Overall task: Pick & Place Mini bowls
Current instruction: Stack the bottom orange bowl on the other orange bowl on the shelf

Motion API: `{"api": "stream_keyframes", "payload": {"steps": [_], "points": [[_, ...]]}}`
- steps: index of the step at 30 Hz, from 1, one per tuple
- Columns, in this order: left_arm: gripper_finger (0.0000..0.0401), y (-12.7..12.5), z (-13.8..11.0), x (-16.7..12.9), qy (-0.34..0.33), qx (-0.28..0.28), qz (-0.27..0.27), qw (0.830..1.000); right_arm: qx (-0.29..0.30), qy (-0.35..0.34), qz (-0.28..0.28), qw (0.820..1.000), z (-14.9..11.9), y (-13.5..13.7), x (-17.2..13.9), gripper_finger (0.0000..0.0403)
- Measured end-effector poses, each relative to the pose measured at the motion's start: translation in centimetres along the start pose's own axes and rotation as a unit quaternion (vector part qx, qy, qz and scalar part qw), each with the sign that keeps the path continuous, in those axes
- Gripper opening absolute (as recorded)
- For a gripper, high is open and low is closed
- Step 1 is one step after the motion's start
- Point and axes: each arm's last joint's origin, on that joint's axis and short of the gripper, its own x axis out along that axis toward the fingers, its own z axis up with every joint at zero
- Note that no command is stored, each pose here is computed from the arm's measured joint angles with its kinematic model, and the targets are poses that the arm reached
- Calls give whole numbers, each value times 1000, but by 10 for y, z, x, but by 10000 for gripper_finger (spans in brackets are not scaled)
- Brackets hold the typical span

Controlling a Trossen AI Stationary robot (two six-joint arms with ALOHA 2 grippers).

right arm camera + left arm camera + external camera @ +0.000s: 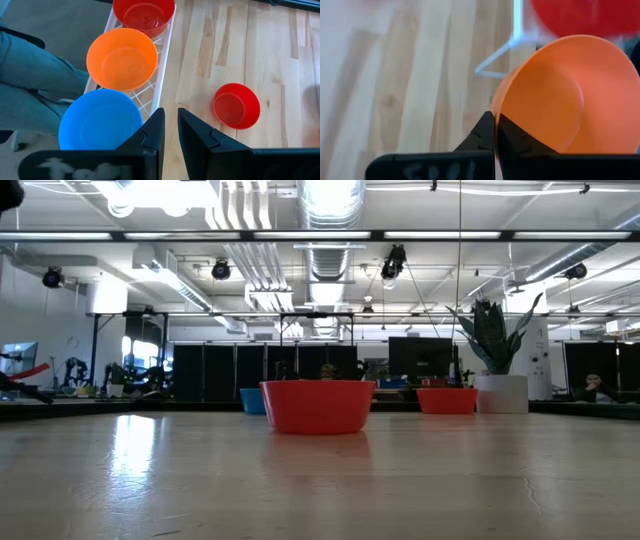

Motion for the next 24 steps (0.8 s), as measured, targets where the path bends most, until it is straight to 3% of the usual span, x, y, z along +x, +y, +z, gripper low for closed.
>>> {"api": "stream_keyframes", "payload": {"steps": [7, 15, 24], "points": [[0, 1, 25, -45, -126, -56, -20, 990, 0, 0, 0, 1000, 0, 0, 0, 47], [0, 0, 59, -65, -181, -112, 4, 977, -4, 0, 0, 1000, 0, 0, 0, 47], [0, -14, 107, -60, -190, -73, 34, 979, -12, 0, 0, 1000, 0, 0, 0, 47]]}}
